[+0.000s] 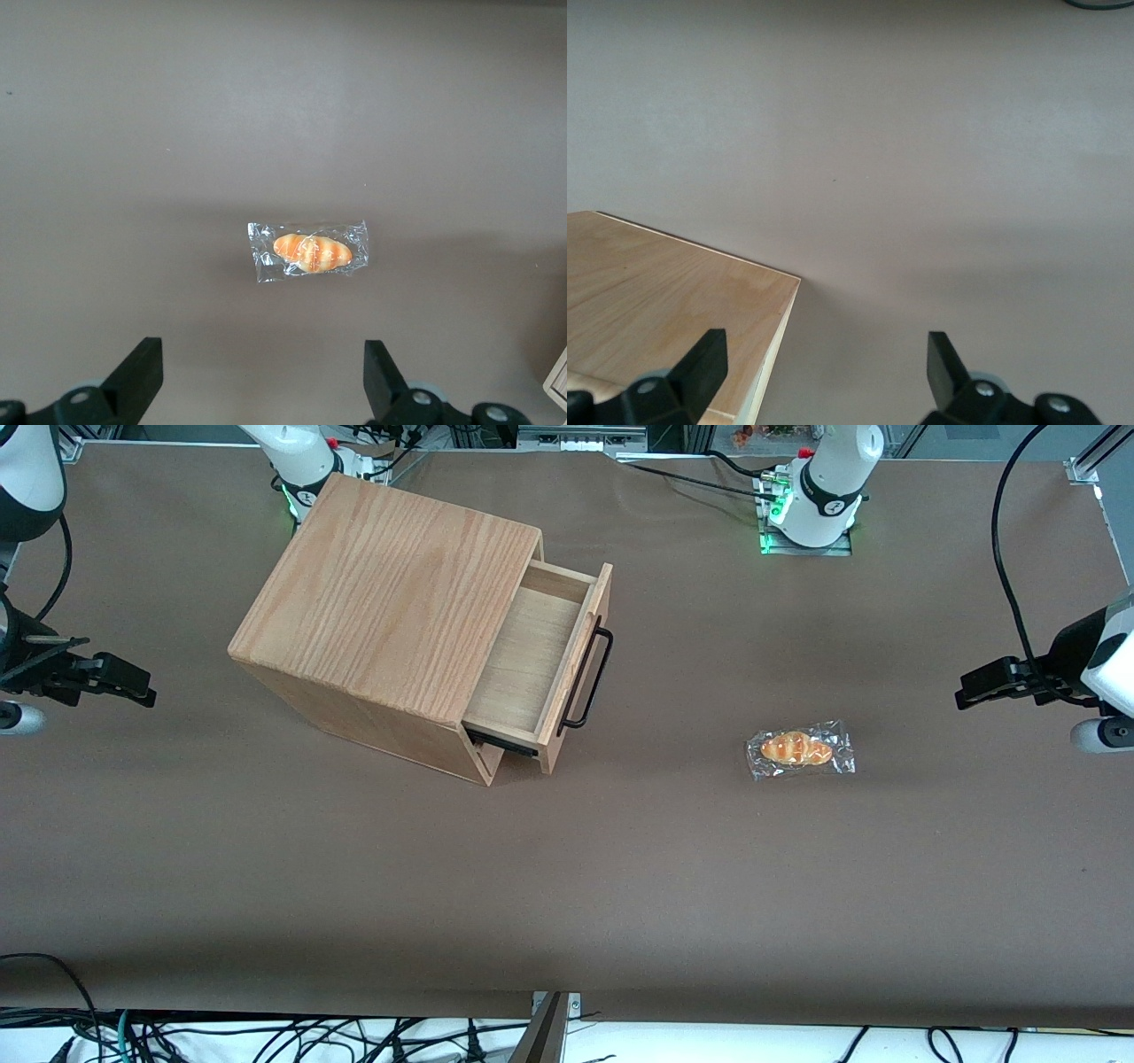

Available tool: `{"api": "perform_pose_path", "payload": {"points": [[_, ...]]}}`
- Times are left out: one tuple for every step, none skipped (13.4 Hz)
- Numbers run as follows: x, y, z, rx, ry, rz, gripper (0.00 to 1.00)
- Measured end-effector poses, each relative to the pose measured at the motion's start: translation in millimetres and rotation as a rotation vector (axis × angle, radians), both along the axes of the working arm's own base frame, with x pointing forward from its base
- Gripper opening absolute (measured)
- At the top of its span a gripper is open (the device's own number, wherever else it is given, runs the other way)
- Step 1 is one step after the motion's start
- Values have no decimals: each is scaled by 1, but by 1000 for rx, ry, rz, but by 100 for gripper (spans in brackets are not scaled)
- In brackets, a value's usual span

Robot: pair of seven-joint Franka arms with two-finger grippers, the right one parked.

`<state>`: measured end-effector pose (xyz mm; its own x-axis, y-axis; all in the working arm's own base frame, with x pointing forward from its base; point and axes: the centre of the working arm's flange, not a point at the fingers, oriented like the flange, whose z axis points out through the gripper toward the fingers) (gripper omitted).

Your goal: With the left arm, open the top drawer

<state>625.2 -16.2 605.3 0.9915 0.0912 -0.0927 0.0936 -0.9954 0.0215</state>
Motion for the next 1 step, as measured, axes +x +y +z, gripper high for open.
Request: {"api": "perform_pose_path", "payload": {"points": [[0, -1, 0, -1, 1, -7, 100]]}}
